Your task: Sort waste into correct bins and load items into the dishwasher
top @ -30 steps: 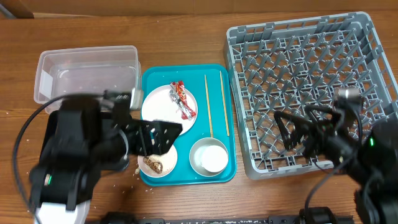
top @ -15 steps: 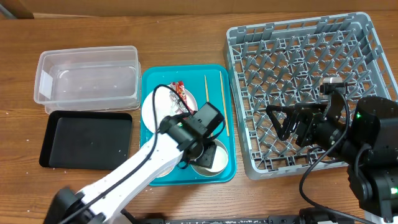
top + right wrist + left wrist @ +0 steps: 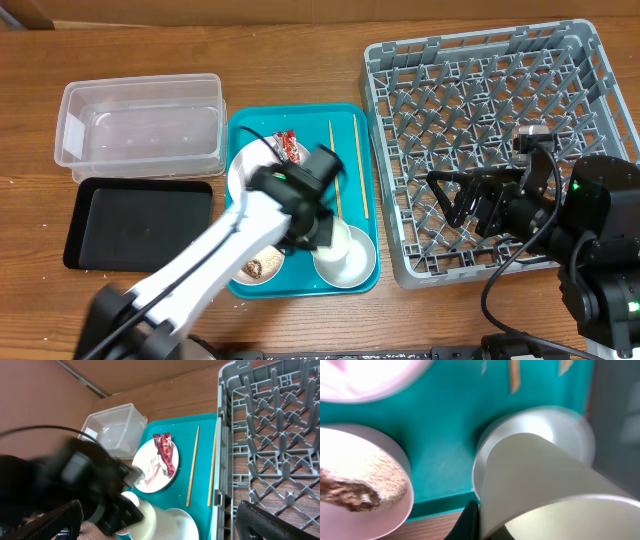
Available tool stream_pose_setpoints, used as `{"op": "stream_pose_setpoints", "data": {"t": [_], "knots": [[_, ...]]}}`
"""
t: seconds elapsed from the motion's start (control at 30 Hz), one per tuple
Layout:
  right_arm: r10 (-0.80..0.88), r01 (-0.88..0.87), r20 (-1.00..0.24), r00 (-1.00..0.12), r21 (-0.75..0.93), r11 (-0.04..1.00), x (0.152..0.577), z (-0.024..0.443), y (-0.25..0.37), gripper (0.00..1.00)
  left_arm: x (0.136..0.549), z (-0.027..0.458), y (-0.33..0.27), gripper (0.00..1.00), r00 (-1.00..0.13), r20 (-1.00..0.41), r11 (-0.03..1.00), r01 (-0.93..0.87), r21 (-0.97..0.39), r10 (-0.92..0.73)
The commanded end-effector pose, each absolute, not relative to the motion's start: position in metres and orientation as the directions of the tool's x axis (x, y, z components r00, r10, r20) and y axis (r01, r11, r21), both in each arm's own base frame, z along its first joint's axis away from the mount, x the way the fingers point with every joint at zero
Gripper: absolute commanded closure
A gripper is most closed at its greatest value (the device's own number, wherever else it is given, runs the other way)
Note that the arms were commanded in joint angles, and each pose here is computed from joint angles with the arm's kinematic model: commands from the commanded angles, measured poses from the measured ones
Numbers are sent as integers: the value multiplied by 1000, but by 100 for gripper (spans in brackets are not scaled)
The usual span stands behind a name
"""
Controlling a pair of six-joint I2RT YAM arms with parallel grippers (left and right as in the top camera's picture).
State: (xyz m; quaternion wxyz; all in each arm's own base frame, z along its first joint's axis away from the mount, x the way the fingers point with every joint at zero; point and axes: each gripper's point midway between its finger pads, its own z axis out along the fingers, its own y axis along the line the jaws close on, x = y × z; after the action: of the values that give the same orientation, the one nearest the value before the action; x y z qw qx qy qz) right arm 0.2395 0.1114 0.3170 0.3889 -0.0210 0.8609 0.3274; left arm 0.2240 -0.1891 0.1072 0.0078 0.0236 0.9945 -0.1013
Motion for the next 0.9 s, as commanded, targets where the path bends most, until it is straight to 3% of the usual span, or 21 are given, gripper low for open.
{"op": "stream_pose_setpoints", "data": {"t": [0.0,0.03,0.07,0.13,0.23,0.37,0.53,0.63,0.67,0.8,0.83,0.87], "knots": [[213,-336,-686,-696,573,748,234,329,119,0,242,188,-193,96,-991,-134,848,84,-524,15],[206,-352,-681,-703,585,731,232,331,123,1,244,205,-193,96,-988,-153,786,112,-609,22],[186,-386,-660,-728,619,684,227,332,134,6,245,238,-190,96,-982,-185,628,161,-761,27],[163,-400,-636,-754,642,655,228,328,142,7,241,280,-184,96,-975,-219,375,214,-902,31],[87,-471,-615,-784,680,562,230,327,169,7,229,303,-180,96,-975,-220,213,224,-951,41],[-103,-710,-708,-699,670,217,206,350,221,12,212,310,-183,96,-983,-173,153,181,-971,64],[-185,-735,-714,-676,672,90,196,347,257,13,209,315,-184,96,-981,-182,126,189,-974,68],[-225,-758,-736,-638,651,19,182,350,277,23,210,314,-184,96,-980,-189,127,197,-972,68],[-238,-766,-745,-623,643,-10,174,352,283,32,211,313,-183,96,-979,-195,133,202,-970,68],[-234,-774,-756,-611,633,-24,173,356,286,46,211,311,-183,94,-979,-192,148,201,-968,69],[-232,-775,-758,-610,631,-23,173,356,285,45,211,311,-183,82,-979,-192,149,201,-968,69],[-225,-778,-761,-609,628,-16,175,357,283,45,211,310,-183,53,-979,-192,155,201,-967,69]]}}
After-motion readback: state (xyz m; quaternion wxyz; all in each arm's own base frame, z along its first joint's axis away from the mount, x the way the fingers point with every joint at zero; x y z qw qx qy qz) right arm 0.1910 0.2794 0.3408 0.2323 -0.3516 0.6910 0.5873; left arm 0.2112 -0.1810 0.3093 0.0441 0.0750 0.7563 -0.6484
